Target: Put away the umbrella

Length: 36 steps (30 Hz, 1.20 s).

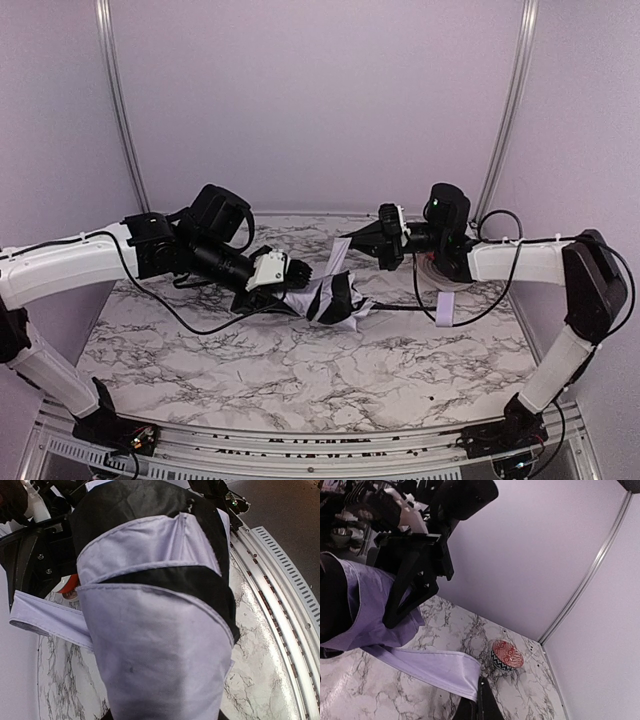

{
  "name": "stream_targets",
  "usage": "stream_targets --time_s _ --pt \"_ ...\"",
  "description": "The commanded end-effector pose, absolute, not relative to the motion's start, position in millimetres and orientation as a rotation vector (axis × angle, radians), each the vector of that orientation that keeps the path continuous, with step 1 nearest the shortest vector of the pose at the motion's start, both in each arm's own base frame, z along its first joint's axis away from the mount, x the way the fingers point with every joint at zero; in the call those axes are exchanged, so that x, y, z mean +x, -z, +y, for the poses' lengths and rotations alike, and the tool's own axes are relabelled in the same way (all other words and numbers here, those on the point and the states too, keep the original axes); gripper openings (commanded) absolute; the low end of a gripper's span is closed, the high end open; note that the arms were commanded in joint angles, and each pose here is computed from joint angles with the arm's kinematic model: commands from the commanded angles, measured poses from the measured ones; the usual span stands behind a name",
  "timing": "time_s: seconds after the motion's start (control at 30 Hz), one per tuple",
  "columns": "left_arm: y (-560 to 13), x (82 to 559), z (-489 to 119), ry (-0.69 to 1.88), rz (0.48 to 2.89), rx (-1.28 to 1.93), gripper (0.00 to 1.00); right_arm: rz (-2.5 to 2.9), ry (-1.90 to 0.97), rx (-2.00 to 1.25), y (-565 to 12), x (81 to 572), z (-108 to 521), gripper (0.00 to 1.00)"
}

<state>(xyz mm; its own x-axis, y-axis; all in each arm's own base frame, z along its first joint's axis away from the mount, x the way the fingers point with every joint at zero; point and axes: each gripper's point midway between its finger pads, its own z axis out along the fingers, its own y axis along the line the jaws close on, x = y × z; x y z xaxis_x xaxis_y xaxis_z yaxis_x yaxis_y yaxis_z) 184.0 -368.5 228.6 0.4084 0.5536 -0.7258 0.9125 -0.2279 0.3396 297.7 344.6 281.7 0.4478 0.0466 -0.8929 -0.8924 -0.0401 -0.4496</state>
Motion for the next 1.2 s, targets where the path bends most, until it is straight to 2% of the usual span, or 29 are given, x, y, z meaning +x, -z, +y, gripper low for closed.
stream_targets --time_s 0.0,0.2,0.4,0.57,0.7,0.83,1.1,1.17 --pt "-169 83 -334 1.012 1.387 2.283 0.00 0.752 -0.520 -1.374 -320 335 310 0.00" --pt "-132 94 -336 0.885 1.569 2.377 0.00 0.726 -0.284 -1.351 -331 337 334 0.00" --pt "-81 110 -333 0.754 1.768 2.447 0.00 0.834 -0.217 -1.148 -345 382 343 0.00" --pt "-31 122 -331 0.789 1.967 2.467 0.00 0.941 -0.251 -1.013 -346 398 346 0.00" --pt "-2 142 -329 0.902 2.165 2.354 0.00 0.861 -0.344 -1.104 -299 344 351 0.00" --pt "4 158 -333 0.974 2.204 2.246 0.00 0.793 -0.344 -1.187 -251 296 361 0.00" --pt "12 168 -343 1.067 2.251 2.142 0.00 0.775 -0.440 -1.248 -209 250 375 0.00" --pt "12 172 -344 1.091 2.261 2.110 0.05 0.760 -0.446 -1.275 -202 238 375 0.00"
